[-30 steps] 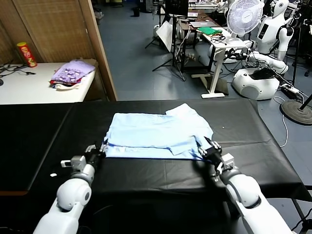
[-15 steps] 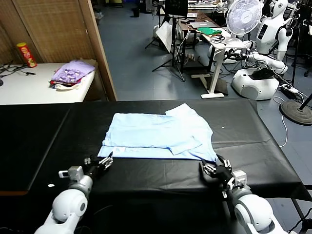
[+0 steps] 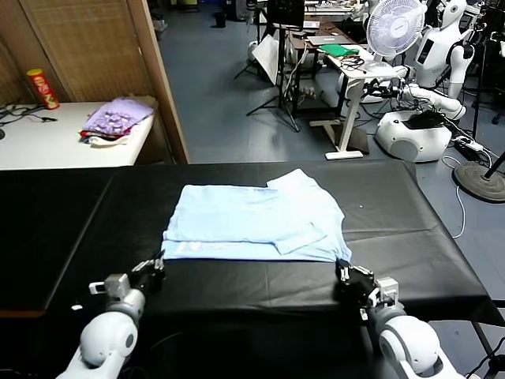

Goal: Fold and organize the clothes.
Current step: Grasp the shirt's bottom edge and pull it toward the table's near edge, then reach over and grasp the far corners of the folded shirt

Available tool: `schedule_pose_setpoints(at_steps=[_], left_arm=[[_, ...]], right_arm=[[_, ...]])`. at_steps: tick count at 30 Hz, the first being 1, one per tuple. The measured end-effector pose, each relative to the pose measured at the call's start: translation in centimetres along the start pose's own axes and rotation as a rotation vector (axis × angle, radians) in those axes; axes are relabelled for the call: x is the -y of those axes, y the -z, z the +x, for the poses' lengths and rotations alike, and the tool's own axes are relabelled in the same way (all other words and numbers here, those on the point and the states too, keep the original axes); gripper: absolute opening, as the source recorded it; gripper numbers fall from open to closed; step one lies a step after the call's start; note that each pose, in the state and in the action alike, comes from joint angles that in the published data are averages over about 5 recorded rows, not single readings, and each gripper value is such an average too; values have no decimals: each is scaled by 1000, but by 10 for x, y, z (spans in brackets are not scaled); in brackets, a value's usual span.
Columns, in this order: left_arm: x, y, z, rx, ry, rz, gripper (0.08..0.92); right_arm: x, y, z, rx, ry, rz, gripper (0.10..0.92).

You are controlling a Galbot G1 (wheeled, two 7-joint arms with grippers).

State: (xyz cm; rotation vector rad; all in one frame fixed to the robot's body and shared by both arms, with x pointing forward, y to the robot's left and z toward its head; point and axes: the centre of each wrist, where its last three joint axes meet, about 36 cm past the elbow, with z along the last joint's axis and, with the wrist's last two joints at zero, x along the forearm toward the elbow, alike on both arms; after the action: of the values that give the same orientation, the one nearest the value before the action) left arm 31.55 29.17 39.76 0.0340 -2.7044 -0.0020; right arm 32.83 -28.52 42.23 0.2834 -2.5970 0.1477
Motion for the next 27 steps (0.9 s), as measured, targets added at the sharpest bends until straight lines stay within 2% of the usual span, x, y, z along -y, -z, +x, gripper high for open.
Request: schedule_pose_setpoints(at_steps=[3, 5, 8, 11, 16, 19, 21, 24, 27], left_arm=[[3, -1, 22, -11, 11, -12, 128], [5, -1, 35, -24, 18, -15, 128], [7, 3, 49, -30, 22, -19, 153], [6, 12, 56, -14, 29, -26, 273], [1, 29, 59, 10, 40, -22, 556], [-3, 41, 53, 22, 21, -3, 700], [-5, 50, 44, 32, 1, 13, 760], [-8, 67, 21, 29, -23, 36, 793], [-12, 87, -14, 19, -37, 56, 797]], right_arm=[[-2, 1, 4, 0, 15, -4, 132], [-2, 3, 7, -4, 26, -8, 178], [0, 11, 15, -8, 35, -20, 321], [4, 26, 23, 10, 34, -37, 488], [15, 53, 17, 87, 4, -40, 739], [22, 72, -5, 138, -12, -42, 790], [27, 86, -28, 163, -17, -43, 795], [33, 106, -70, 174, -24, -44, 798], [36, 126, -116, 153, -29, -46, 798]])
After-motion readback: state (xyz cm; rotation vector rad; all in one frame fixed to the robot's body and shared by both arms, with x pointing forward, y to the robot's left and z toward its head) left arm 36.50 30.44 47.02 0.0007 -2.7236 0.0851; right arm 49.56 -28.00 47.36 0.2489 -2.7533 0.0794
